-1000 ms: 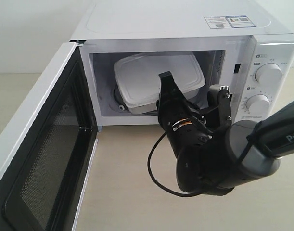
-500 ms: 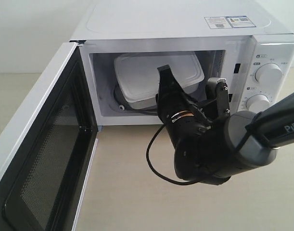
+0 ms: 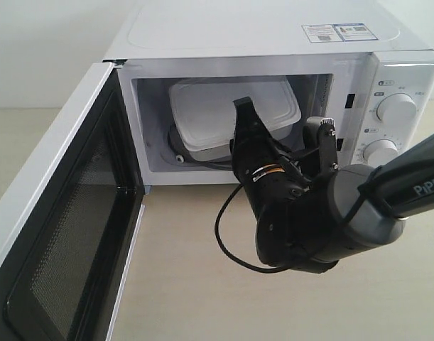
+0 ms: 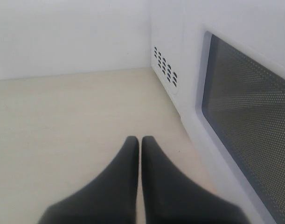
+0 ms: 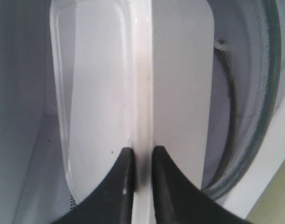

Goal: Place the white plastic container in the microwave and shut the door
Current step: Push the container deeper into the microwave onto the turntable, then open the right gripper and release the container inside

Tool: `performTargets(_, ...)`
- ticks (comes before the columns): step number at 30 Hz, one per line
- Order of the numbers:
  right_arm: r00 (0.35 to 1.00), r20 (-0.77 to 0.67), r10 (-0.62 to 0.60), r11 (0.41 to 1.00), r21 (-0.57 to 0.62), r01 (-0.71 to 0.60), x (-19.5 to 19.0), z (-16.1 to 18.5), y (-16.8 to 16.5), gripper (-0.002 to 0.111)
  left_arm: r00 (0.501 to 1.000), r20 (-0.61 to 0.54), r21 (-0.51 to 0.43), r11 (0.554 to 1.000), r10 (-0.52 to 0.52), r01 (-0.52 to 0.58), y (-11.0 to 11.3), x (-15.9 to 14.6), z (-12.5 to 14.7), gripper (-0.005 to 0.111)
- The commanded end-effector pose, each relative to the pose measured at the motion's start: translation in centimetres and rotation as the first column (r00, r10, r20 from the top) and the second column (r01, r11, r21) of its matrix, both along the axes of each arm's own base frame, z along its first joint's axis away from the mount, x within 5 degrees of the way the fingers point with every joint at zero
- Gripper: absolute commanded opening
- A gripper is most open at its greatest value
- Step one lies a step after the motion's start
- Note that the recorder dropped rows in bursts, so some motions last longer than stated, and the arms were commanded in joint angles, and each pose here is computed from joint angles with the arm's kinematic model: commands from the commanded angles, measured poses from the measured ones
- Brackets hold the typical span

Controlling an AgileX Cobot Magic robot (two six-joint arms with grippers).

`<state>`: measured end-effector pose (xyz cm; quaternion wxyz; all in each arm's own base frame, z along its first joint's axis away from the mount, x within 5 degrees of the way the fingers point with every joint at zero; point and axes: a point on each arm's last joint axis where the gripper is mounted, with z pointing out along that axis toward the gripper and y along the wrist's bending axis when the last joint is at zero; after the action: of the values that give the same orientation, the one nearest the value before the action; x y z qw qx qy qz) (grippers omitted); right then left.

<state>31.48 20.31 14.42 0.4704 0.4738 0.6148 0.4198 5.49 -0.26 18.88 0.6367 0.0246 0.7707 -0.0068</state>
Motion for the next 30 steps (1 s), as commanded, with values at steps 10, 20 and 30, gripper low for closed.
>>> performTargets(10,0.999,0.050,0.014,1.000,-0.019,-0.013,0.8,-0.6,0.4,0.013,1.000,0.008,-0.004,1.000,0.002,-0.002,0.0,0.0,0.0,0.004)
performTargets(20,0.995,0.089,0.048,0.997,-0.063,-0.043,0.6,-0.3,0.5,0.054,1.000,0.008,-0.004,1.000,0.002,-0.002,0.0,0.0,0.0,0.004)
performTargets(30,0.907,0.111,0.407,0.809,-0.504,-0.302,-4.0,0.5,-0.3,0.043,1.000,0.008,-0.004,1.000,0.002,-0.002,0.0,0.0,0.0,0.004)
